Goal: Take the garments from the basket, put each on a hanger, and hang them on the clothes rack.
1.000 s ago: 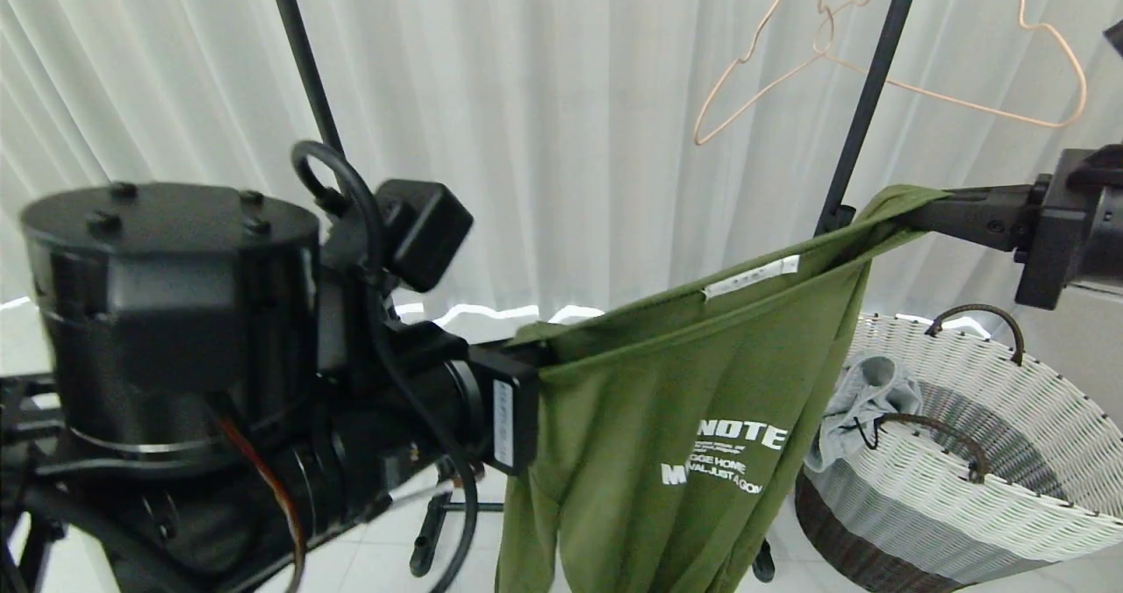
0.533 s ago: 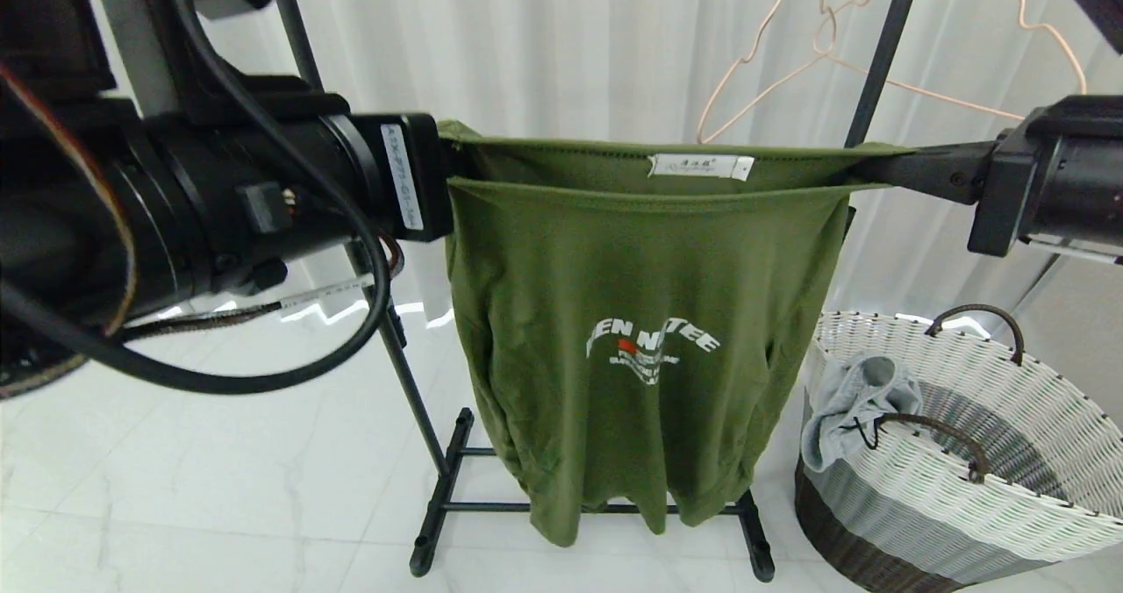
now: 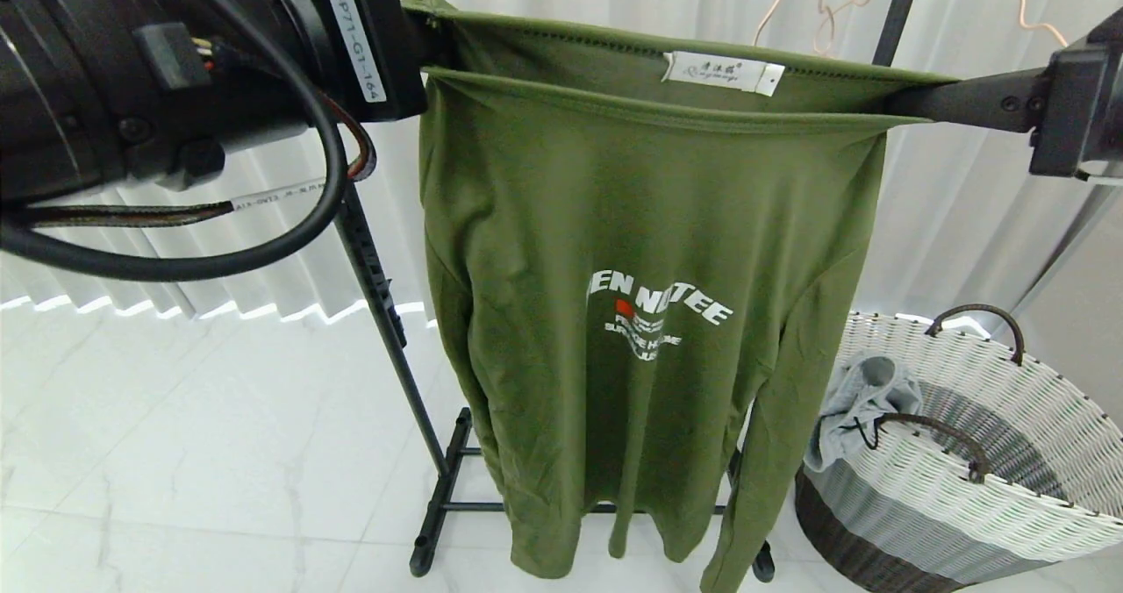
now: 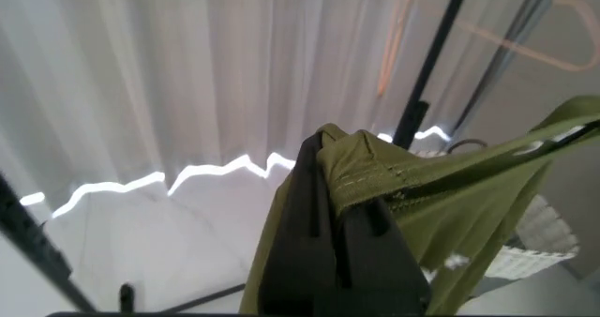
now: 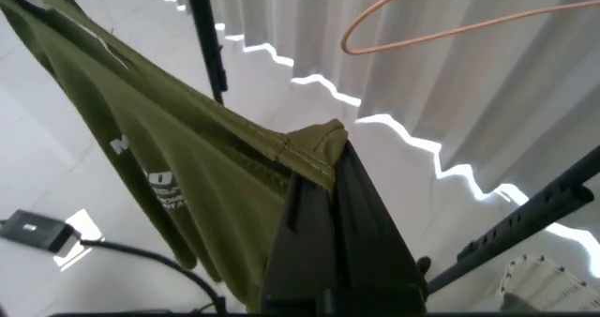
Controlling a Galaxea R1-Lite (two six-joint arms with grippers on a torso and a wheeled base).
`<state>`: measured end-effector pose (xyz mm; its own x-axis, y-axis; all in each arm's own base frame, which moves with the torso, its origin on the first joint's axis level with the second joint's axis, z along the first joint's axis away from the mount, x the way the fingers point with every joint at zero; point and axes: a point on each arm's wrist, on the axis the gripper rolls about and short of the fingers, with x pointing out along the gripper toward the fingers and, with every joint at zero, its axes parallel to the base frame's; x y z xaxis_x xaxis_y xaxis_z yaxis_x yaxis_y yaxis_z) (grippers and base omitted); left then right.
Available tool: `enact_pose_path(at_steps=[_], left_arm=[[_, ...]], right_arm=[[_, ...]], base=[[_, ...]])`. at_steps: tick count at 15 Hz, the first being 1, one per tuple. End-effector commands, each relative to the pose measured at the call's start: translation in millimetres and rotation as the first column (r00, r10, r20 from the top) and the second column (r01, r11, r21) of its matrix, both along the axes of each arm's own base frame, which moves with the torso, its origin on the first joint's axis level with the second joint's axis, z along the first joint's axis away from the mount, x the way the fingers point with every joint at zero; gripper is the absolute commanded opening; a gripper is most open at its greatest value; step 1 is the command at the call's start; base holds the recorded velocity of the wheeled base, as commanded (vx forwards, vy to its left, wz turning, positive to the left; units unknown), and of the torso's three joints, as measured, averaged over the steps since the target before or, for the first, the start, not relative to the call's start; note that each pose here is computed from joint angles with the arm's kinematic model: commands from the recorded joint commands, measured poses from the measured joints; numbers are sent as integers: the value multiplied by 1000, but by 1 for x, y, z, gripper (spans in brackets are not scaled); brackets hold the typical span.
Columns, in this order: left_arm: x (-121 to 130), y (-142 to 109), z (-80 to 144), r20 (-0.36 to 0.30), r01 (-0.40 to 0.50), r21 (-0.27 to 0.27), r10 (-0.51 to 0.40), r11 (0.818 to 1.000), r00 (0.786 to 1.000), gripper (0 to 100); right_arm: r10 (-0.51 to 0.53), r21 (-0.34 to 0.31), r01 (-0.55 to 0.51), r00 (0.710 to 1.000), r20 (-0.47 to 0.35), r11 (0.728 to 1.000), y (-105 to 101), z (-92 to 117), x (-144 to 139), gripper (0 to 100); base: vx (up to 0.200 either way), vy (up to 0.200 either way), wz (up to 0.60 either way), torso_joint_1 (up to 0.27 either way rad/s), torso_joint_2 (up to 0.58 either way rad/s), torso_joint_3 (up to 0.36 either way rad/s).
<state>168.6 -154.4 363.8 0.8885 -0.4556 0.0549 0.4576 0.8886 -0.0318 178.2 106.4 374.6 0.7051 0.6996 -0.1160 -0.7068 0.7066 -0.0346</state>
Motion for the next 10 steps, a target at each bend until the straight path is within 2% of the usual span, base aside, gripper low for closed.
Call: enact_pose_path(at_steps=[1, 2, 7, 8, 10], left_arm=[[-3, -4, 4, 10, 24, -10, -24, 1000, 1000, 0], [-3, -5, 4, 8, 24, -8, -24, 1000, 1000, 0], [15, -23, -2, -12, 23, 7, -23, 1000, 1000, 0], [24, -28, 0, -10, 11, 5, -11, 1000, 1000, 0], [42, -29, 1, -9, -29, 4, 29, 1000, 1000, 0]], right_arm=[[6, 13, -6, 1000, 22, 1000, -9, 14, -15, 0], [12, 11, -12, 1000, 18, 1000, -10, 15, -18, 0], [214, 12, -214, 976, -46, 977, -22, 17, -50, 0], [292, 21, -291, 955, -58, 956, -23, 16, -57, 0], [357, 23, -357, 930, -81, 934, -21, 15, -66, 0]], base=[[0, 0, 0, 0, 0, 0], [0, 0, 0, 0, 0, 0], [0, 0, 0, 0, 0, 0], [0, 0, 0, 0, 0, 0], [0, 0, 0, 0, 0, 0]])
